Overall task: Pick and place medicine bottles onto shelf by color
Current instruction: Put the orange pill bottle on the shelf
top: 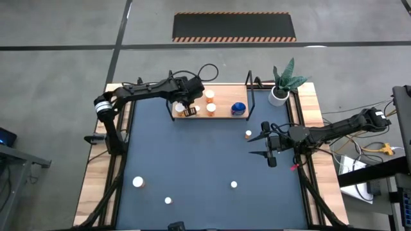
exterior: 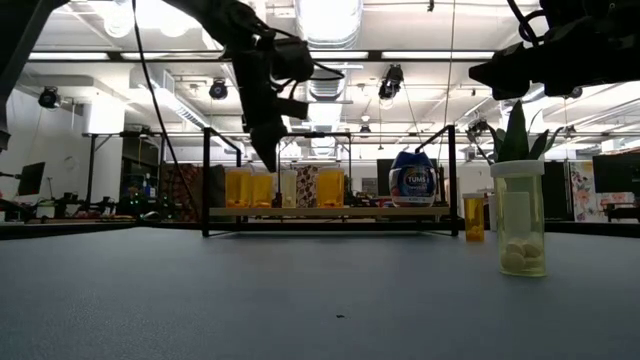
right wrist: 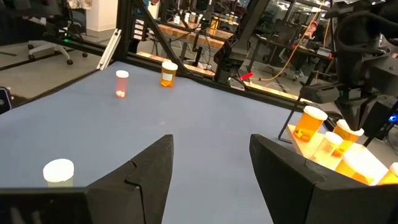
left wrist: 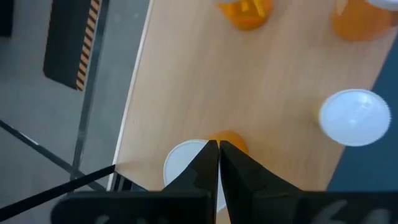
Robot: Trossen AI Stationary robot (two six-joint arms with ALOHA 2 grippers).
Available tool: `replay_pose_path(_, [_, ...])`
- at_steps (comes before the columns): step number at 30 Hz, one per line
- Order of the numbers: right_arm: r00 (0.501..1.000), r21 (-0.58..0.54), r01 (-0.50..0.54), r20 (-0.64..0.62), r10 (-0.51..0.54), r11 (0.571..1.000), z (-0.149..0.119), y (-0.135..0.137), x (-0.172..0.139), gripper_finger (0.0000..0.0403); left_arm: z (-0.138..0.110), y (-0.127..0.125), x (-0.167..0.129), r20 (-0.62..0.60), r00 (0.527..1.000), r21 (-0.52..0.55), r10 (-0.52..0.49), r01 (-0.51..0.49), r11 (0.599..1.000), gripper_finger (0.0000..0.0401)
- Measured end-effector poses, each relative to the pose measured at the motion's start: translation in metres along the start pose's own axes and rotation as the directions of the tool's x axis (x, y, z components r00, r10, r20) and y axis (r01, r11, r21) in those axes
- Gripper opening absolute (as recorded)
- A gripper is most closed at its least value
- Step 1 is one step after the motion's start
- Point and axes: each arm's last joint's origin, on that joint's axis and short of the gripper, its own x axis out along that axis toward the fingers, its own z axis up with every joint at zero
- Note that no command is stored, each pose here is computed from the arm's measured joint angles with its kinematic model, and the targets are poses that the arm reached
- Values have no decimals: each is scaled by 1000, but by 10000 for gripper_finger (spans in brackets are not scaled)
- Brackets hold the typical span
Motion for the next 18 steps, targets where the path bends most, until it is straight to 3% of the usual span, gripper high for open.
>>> replay_pose_path(18, [1000, 1, 0, 0, 0, 1000, 0, 0, 0, 203, -6, 4, 1, -62, 997, -43, 42, -45, 998, 0])
